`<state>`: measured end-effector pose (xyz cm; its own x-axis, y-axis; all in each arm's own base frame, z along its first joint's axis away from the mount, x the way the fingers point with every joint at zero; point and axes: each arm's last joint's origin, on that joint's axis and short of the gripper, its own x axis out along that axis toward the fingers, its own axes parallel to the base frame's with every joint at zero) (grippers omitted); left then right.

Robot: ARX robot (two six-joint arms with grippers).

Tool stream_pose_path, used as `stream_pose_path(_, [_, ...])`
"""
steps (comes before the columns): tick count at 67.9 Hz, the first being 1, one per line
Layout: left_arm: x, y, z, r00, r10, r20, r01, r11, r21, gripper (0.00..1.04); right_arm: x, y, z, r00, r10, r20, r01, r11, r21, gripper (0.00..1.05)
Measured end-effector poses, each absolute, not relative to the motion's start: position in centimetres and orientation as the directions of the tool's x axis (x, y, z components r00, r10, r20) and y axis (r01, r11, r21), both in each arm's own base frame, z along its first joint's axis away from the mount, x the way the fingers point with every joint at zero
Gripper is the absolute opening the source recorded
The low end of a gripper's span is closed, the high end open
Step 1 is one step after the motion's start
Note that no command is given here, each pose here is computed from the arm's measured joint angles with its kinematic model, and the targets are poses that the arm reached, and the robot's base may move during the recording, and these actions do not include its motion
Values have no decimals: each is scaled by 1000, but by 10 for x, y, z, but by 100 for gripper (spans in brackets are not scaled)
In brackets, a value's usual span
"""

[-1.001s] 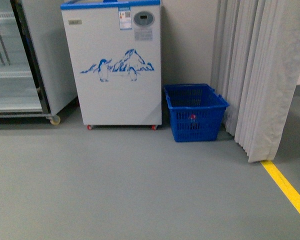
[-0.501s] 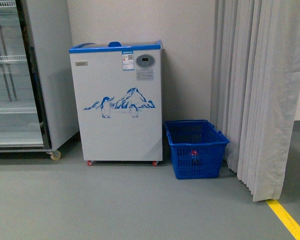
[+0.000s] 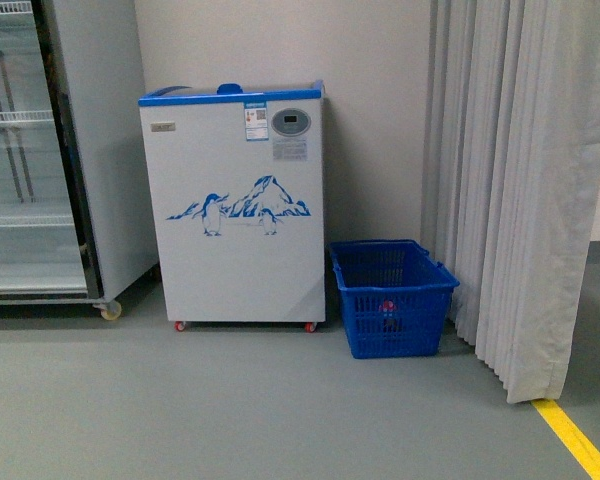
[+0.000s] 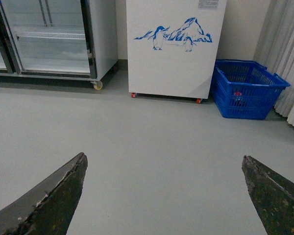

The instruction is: Put drink in fridge

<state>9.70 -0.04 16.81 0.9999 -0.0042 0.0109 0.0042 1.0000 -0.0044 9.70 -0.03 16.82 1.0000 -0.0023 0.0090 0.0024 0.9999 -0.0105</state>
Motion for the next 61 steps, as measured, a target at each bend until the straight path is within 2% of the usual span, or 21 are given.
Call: stream_pose_path(61, [97,0,168,1000,-5,11,5,1000,-4,97,97,0,168,1000,-2,9,2,1000,-10,97])
